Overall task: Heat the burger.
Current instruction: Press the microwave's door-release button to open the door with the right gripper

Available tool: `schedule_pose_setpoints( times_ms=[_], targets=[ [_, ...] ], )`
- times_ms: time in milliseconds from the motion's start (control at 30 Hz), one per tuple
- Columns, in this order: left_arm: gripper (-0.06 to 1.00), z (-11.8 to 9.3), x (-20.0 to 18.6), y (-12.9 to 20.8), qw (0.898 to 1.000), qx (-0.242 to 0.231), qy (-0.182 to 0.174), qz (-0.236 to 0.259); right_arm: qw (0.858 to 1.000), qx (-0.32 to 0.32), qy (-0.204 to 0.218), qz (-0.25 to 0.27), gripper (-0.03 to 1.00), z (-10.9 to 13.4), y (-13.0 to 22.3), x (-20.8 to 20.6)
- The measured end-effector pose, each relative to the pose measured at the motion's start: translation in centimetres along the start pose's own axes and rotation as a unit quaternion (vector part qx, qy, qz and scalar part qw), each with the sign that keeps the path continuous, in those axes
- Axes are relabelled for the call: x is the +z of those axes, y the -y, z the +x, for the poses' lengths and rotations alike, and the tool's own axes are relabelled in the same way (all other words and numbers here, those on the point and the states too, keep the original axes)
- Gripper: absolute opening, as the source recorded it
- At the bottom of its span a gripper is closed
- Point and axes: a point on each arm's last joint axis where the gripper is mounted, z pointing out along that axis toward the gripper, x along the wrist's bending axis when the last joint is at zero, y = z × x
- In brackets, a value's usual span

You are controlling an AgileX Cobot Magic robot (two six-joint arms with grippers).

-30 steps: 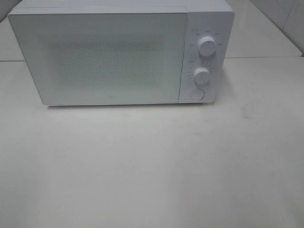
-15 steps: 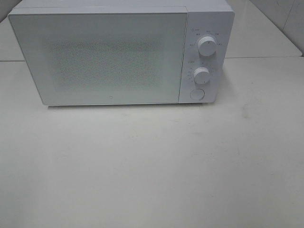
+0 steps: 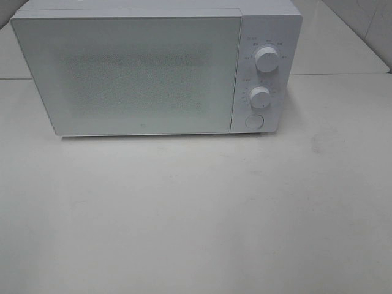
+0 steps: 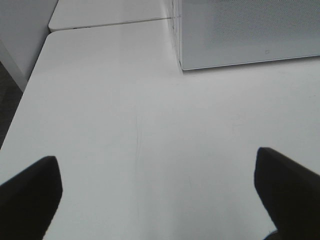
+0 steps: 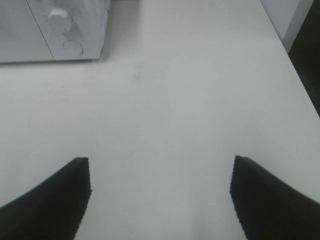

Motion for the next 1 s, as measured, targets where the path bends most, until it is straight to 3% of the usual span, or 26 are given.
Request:
schedule_pose_setpoints(
  times_ms=[600,667,1000],
  targets=[
    [0.97,0.0,0.0,0.0,1.0,0.0,0.0,0.0,1.0,0.0,-0.003,-0.016,0.76,0.0,0.3,0.2],
    [0.97,0.0,0.0,0.0,1.0,0.0,0.0,0.0,0.999,0.002,-0.006,-0.047,0.76,0.1,-0.6,-0.6],
    [0.97,0.0,0.0,0.0,1.0,0.0,0.0,0.0,0.996,-0.004,-0.016,-0.088,0.76,0.7,-4.5,1.5]
  ],
)
